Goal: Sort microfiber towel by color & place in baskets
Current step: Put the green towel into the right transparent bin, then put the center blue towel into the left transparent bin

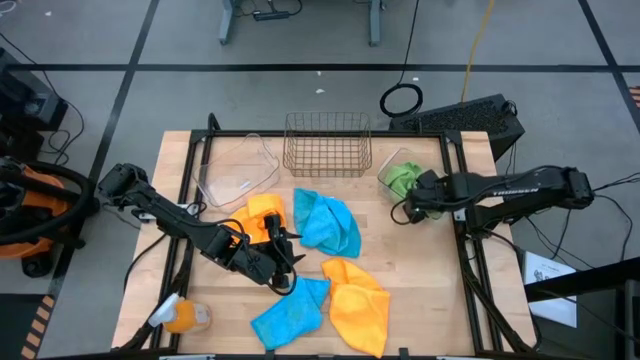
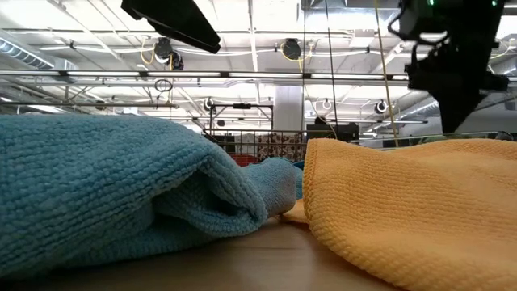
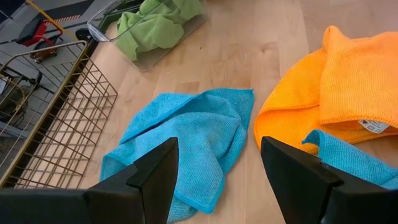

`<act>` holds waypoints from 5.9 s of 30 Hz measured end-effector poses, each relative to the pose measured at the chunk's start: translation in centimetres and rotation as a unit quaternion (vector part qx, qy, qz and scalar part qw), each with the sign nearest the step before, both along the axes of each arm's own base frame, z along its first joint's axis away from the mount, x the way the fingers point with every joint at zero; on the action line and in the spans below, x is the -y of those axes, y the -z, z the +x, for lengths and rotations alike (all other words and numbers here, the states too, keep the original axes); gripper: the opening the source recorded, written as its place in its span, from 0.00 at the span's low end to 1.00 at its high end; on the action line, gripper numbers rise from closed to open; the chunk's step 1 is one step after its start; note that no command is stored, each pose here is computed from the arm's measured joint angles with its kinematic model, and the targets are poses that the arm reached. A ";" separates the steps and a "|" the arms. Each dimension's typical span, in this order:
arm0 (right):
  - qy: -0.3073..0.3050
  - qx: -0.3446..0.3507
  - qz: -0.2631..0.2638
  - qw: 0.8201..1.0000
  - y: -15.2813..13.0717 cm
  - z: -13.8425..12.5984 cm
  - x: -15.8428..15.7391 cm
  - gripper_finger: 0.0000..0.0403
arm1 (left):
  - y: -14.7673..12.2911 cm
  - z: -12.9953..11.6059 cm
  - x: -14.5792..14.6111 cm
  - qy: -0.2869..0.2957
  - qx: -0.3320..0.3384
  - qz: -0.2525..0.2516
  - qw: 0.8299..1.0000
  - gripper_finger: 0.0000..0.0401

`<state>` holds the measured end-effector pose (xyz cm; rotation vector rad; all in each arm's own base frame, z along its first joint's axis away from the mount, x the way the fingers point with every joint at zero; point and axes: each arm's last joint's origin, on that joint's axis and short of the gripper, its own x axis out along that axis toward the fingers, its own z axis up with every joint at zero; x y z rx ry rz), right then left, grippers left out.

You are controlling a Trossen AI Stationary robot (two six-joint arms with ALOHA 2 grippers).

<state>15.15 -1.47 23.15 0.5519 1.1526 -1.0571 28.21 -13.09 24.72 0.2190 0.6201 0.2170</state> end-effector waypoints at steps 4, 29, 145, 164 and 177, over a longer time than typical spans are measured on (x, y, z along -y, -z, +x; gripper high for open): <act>-0.006 0.009 -0.002 1.000 -2.1 0.2 0.0 0.00 | 0.0 0.0 0.0 0.000 0.000 -0.001 1.000 0.59; 0.017 -0.048 0.004 0.999 2.9 -1.4 0.0 0.00 | -0.2 0.2 0.1 0.000 0.015 -0.009 1.000 0.59; -0.389 0.160 -0.207 0.883 6.2 11.7 -15.7 0.11 | 5.8 7.1 -5.8 -0.052 0.011 -0.090 0.995 0.04; -0.408 0.187 -0.333 0.829 6.3 15.0 -15.8 0.86 | 3.0 7.8 -3.3 0.089 0.118 -0.057 0.987 0.04; -0.497 0.202 -0.345 0.770 5.2 14.8 -18.1 0.31 | 2.8 7.3 -1.1 0.179 0.117 -0.056 0.975 0.04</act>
